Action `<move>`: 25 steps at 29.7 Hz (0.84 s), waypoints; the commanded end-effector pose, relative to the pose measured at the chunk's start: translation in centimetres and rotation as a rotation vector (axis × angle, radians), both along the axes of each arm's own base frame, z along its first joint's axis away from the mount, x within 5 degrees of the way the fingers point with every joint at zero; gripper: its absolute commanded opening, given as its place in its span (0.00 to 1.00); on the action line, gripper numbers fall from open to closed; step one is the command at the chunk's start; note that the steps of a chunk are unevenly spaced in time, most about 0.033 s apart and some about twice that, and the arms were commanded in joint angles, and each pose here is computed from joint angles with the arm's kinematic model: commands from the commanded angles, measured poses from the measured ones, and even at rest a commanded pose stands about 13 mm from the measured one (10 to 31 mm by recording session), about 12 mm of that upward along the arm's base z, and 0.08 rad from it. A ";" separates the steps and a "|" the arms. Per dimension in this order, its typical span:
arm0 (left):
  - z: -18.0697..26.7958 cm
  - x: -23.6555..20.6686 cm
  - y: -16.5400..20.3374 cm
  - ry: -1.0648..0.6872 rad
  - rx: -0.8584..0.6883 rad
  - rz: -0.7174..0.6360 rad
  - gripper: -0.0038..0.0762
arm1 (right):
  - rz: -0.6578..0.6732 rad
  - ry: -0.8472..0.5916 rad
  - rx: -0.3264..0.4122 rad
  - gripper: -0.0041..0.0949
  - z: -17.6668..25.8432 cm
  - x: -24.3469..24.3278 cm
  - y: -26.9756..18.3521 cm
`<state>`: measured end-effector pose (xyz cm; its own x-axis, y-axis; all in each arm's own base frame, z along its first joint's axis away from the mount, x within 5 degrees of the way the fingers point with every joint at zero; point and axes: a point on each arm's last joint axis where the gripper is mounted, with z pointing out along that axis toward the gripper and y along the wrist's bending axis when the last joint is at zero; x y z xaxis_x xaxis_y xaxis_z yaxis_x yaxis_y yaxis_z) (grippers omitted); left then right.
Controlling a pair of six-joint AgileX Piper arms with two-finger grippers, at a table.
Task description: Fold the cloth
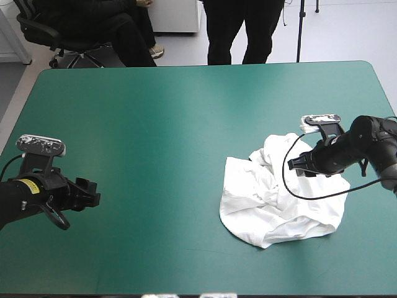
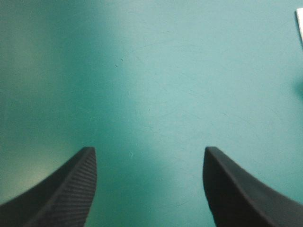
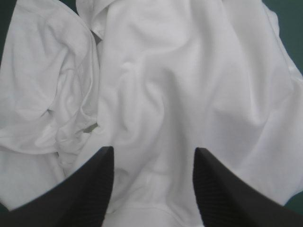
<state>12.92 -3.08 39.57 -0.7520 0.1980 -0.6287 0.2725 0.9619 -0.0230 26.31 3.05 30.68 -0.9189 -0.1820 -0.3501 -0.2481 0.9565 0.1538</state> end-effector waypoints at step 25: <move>0.7 -1.0 0.0 0.021 -0.019 -0.003 0.63 | 0.092 0.055 -0.153 0.72 -7.1 5.0 5.8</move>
